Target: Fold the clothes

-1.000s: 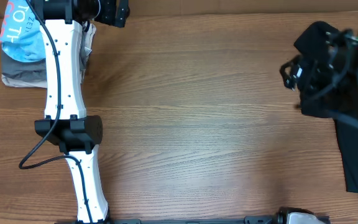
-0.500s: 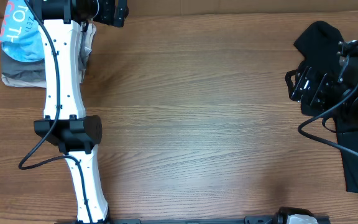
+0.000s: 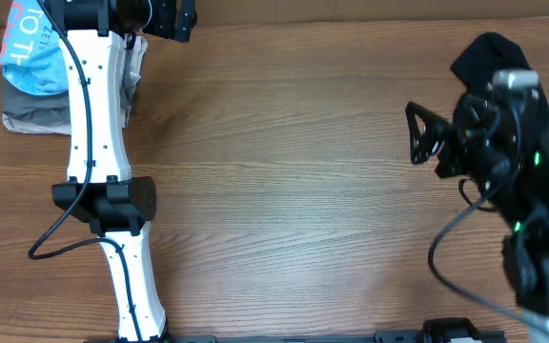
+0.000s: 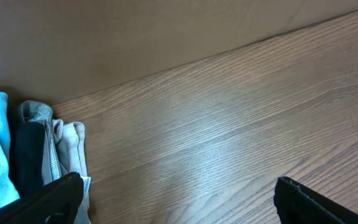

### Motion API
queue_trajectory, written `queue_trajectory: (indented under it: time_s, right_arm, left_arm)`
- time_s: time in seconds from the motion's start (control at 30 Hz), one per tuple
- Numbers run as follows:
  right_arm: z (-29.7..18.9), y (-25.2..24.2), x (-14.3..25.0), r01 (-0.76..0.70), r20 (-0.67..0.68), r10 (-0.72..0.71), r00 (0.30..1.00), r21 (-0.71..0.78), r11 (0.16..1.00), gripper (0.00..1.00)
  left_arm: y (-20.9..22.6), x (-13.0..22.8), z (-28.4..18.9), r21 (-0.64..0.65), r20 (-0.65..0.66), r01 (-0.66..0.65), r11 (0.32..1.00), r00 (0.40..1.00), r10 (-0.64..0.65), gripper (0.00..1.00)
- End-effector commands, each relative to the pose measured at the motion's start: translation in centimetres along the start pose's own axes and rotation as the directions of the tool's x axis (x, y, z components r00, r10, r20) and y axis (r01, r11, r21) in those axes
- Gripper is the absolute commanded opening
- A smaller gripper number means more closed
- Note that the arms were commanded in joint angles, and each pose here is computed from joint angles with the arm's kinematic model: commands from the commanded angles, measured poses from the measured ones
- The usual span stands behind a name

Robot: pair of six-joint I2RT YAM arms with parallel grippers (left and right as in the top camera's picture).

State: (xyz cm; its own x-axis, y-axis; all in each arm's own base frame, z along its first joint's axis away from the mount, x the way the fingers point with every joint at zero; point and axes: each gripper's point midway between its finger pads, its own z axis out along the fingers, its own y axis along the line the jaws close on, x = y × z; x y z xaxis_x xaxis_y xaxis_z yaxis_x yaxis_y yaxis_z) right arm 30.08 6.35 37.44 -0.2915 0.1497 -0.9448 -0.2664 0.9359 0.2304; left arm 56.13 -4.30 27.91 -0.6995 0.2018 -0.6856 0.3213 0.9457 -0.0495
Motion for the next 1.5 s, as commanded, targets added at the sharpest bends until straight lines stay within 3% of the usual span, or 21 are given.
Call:
queue_trajectory:
  time_s: [0.0, 0.27, 0.57, 1.1, 1.47]
  right_arm:
    - [-0.7, -0.6, 3.1, 0.025, 0.065, -0.025, 0.998, 0.004, 1.000, 1.00]
    - [-2.1, -1.4, 10.2, 0.069, 0.237, -0.063, 0.970, -0.019, 0.997, 1.00]
    - [-2.0, -3.0, 16.0, 0.070, 0.272, -0.069, 0.960, 0.007, 0.998, 1.00]
    - [-1.9, -4.9, 18.7, 0.054, 0.303, -0.074, 0.950, 0.075, 0.996, 1.00]
    - [-1.4, -5.1, 20.4, 0.044, 0.242, -0.061, 0.968, 0.075, 0.996, 1.00]
  left_arm:
    - [-0.1, -0.4, -0.5, 0.009, 0.018, 0.009, 1.000, 1.000, -0.009, 1.00]
    - [-0.1, -0.4, -0.5, 0.009, 0.018, 0.009, 1.000, 1.000, -0.009, 1.00]
    - [-0.1, -0.4, -0.5, 0.009, 0.018, 0.009, 1.000, 1.000, -0.009, 1.00]
    - [-0.1, -0.4, -0.5, 0.009, 0.017, 0.009, 1.000, 1.000, -0.009, 1.00]
    - [-0.1, -0.4, -0.5, 0.009, 0.017, 0.009, 1.000, 1.000, -0.009, 1.00]
